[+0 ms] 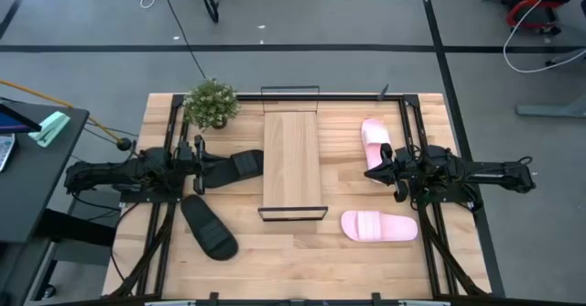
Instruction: Pick and place slides into the shelf
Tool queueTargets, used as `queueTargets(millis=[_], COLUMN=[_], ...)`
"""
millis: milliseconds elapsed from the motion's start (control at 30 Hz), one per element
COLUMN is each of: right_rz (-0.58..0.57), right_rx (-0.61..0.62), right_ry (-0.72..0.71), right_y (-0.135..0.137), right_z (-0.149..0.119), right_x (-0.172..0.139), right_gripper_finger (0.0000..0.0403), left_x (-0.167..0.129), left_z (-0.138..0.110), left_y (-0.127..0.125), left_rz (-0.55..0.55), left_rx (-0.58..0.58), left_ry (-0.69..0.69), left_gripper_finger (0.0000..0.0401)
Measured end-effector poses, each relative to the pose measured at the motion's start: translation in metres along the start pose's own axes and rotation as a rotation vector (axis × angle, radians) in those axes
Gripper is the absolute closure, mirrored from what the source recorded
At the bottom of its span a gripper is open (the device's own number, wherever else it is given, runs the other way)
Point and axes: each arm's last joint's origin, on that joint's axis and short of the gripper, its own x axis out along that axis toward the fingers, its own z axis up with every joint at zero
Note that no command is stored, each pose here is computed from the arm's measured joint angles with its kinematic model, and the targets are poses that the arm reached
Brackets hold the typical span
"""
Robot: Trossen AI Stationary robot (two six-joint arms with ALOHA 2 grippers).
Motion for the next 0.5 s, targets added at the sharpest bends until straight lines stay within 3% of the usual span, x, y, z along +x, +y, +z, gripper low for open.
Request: queueTargets(millis=[500], right_rz=[0.0], right_rx=[0.0], right_ry=[0.0], right_y=[0.0], right_z=[0.0], right_x=[0.0], right_gripper_finger=[0.0389], left_x=[0.0], left_z=[-0.0001], left_y=[0.0], left_rz=[0.0], left_rx=[0.0], left_ry=[0.001], left_gripper_finger=[0.0362])
